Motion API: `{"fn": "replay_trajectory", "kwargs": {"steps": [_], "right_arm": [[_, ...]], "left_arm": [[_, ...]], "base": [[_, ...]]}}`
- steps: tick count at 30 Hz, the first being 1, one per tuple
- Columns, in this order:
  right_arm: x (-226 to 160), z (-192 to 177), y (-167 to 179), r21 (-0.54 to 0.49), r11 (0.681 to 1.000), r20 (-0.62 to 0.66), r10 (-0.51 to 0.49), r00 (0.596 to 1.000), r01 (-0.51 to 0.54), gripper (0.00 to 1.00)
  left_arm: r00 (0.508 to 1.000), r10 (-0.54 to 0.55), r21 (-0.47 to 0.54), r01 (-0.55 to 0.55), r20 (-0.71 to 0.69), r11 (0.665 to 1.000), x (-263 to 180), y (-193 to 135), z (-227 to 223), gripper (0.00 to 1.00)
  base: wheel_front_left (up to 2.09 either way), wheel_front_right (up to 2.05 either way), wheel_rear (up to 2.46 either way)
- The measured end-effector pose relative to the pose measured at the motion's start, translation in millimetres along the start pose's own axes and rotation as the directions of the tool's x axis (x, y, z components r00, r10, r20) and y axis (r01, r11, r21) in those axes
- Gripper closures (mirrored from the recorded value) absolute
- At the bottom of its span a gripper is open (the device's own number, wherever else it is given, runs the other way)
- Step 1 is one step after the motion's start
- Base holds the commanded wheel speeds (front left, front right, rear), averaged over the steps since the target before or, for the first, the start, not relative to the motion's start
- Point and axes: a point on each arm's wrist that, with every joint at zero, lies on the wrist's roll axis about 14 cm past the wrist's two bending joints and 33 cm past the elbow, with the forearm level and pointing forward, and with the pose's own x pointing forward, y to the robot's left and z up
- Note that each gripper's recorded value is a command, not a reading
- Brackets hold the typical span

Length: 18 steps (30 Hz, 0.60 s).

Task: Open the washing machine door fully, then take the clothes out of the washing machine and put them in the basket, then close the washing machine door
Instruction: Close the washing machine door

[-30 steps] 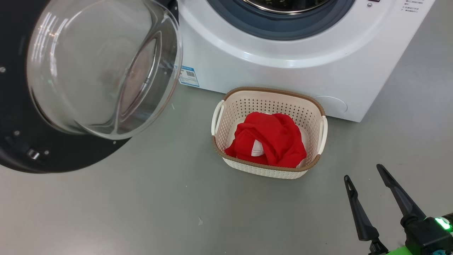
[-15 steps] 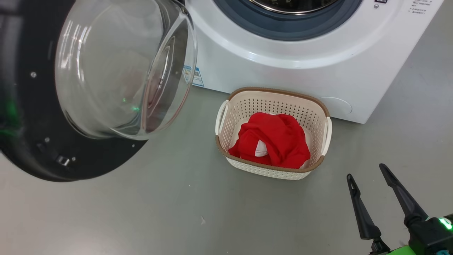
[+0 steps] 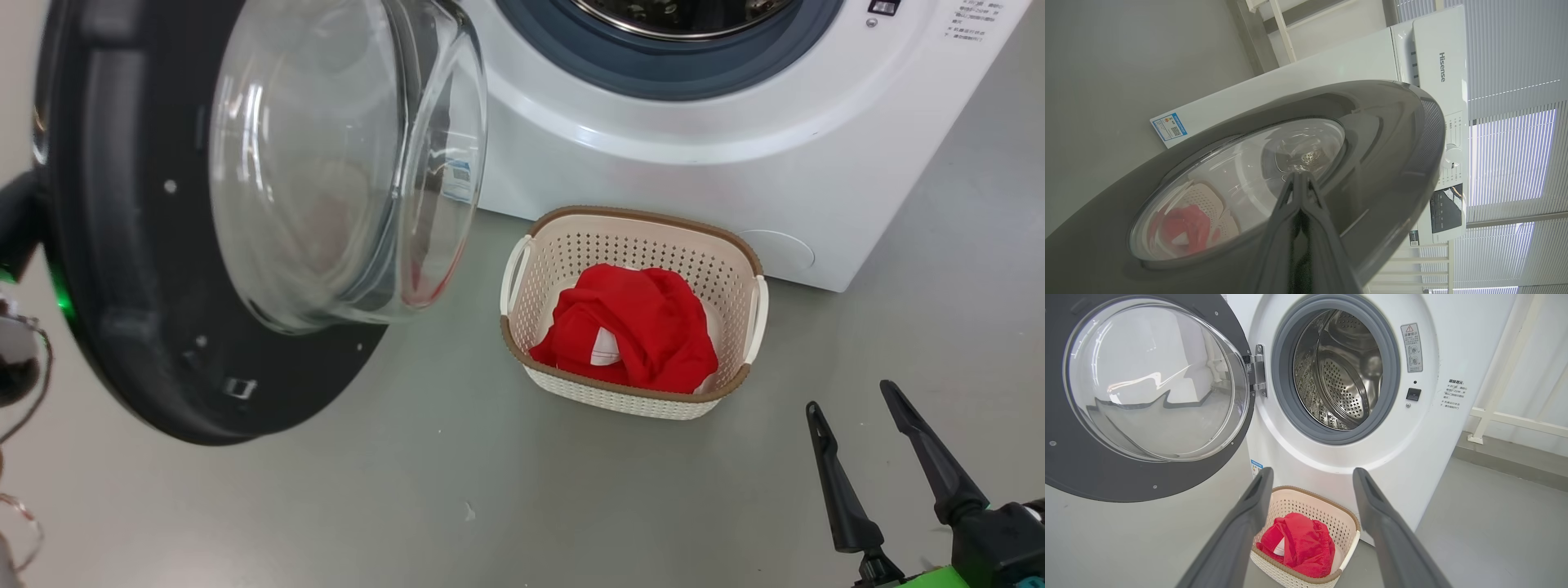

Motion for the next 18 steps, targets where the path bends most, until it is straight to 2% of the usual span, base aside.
{"fn": "replay_trajectory", "kwargs": {"steps": [7, 18], "right_arm": [[-2.8, 0.1, -1.1, 0.007, 1.000, 0.008, -0.007, 1.000, 0.007, 0.00], [-8.4, 2.4, -5.1, 0.012, 1.000, 0.020, -0.027, 0.999, 0.027, 0.00]], "left_arm": [[0.995, -0.076, -0.033, 0.074, -0.065, 0.997, -5.6, -18.5, -28.6, 1.00], [0.980, -0.131, -0.044, 0.125, -0.151, 0.991, -10.1, -30.0, -72.2, 1.00]], "base": [[0.00, 0.00, 0.00], [0.00, 0.00, 0.00]]}}
